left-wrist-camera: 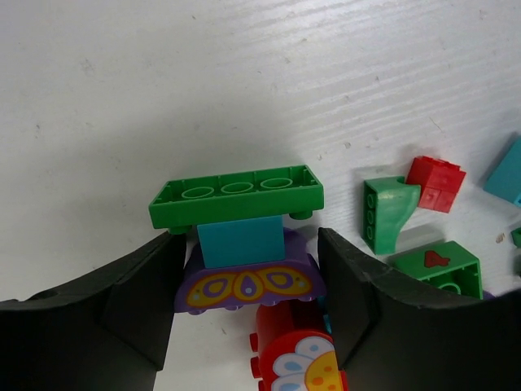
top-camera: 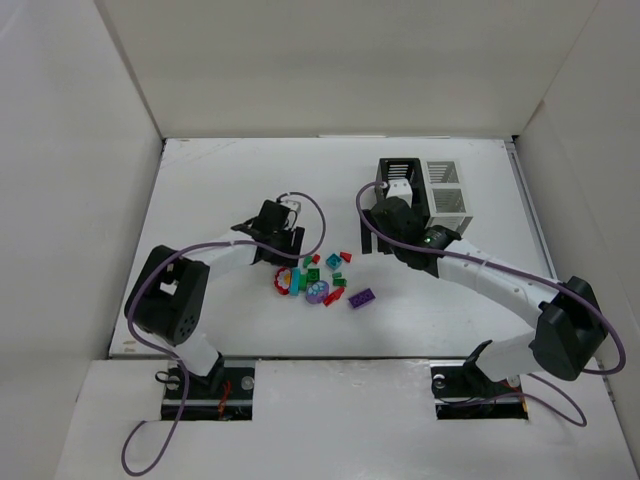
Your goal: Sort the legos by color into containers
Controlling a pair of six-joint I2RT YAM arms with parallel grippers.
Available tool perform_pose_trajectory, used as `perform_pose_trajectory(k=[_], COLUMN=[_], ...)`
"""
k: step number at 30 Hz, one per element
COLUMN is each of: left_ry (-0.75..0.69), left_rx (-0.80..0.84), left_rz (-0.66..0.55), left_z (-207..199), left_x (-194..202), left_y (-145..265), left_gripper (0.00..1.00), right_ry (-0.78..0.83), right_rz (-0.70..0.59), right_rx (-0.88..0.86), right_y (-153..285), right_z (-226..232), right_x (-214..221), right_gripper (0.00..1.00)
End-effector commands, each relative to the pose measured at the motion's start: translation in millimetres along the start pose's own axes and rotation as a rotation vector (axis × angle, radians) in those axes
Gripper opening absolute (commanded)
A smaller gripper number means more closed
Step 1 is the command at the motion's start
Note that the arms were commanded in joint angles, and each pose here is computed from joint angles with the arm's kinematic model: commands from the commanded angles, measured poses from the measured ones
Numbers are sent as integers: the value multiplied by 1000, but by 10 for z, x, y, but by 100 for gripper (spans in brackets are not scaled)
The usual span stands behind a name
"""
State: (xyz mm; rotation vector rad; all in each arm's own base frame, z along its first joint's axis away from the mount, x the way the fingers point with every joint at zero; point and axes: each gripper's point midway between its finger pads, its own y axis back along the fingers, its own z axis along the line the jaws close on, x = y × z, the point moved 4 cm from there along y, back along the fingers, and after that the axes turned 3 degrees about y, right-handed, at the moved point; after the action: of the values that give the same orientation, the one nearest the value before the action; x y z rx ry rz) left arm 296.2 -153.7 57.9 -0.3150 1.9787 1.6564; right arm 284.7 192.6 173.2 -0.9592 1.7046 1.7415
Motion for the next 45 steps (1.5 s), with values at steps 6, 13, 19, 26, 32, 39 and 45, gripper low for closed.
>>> perform_pose_trajectory(k=[6,13,19,26,32,39,45], left_ry=[9,-245,-517,-762,-906,-976,-1009], left_rx=[1,127,248,366,465,528,550], left_rz=[-65,-276,-437,-552,-632,-647,-663], left_z=[-80,-636,-1243,-1520,-1703,-1719,-1772], left_x=[-124,-671,-963,-1027,-909,-769,-724], left_y=[246,868,1440,1872,2171,2235,2270], left_gripper=[39,36,36,42,54,54,53], right_ry=[-20,-103,-150,-147,-5,28,33], right_rz=[-53,-106,-231,-339,-230,-206,-197], right_rx=[-3,-106,-340,-544,-859,-948,-1036], right_y=[80,264,649,1157,1428,1407,1429], right_z=[-16,-109,-196,-305,-33,68,160], right_x=[-191,-420,-773,-993,-850,-843,-876], right_gripper=[99,99,99,99,94,94,94])
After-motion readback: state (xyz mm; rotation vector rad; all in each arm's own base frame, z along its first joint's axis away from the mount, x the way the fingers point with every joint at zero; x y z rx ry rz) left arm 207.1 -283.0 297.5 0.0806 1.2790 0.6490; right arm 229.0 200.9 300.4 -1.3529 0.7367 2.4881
